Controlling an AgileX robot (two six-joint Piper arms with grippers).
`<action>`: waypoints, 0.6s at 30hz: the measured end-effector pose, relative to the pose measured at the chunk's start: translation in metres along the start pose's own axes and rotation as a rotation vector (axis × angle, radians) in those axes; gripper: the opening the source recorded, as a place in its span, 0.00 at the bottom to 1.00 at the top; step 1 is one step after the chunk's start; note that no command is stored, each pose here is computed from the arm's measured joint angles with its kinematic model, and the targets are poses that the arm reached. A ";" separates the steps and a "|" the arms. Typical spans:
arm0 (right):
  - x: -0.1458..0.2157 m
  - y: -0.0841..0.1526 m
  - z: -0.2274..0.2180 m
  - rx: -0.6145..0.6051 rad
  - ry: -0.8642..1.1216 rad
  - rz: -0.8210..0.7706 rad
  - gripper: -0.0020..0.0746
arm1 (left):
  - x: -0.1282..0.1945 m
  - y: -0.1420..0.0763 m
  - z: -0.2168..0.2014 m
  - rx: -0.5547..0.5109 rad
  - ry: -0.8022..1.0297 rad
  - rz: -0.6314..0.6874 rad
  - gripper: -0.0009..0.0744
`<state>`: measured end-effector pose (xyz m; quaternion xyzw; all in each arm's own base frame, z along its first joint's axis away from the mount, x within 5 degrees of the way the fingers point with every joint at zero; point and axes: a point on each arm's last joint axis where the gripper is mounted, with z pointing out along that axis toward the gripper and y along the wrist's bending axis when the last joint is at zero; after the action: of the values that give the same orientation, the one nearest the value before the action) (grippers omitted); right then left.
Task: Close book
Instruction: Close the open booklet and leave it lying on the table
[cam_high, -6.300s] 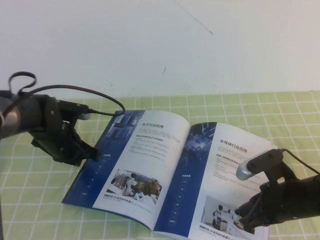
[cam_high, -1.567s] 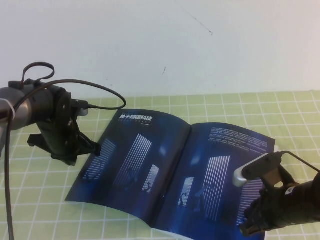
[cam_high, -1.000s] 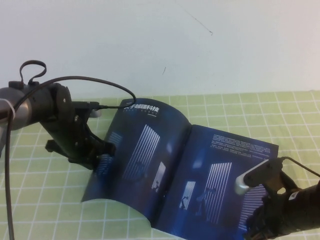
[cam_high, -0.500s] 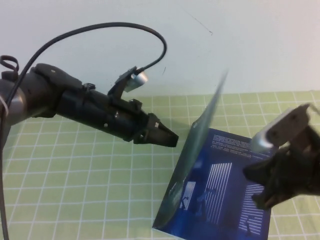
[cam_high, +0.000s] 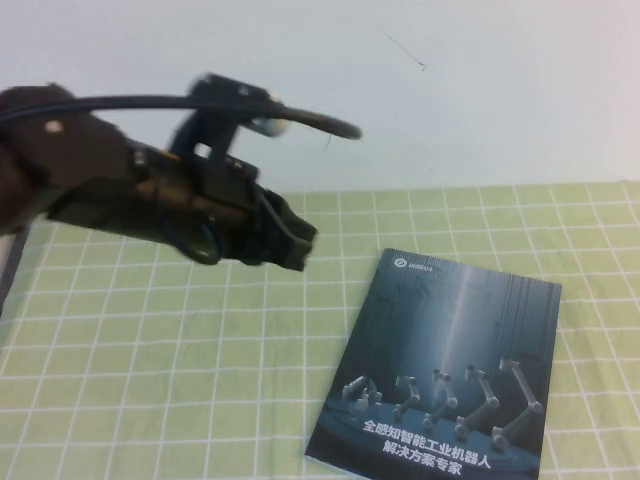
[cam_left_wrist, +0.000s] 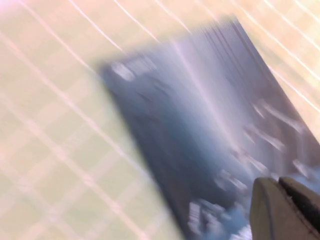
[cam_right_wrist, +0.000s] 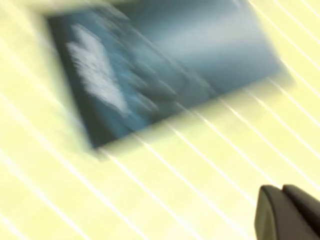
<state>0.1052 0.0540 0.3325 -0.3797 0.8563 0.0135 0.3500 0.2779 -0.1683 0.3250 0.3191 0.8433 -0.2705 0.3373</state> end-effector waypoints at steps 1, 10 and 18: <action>0.009 -0.004 -0.008 0.066 0.032 0.027 0.02 | 0.000 -0.003 -0.010 -0.033 -0.035 0.011 0.01; 0.068 -0.008 -0.045 0.368 -0.095 0.231 0.02 | 0.063 -0.026 -0.086 -0.289 -0.315 0.109 0.01; 0.102 0.012 0.001 0.323 -0.201 0.267 0.02 | 0.137 -0.031 -0.109 -0.445 -0.468 0.166 0.01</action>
<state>0.0503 -0.0027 0.2660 -0.1989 0.8508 -0.0400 0.4848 0.1341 -0.0669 0.2989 0.2344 0.7526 -0.1173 0.6041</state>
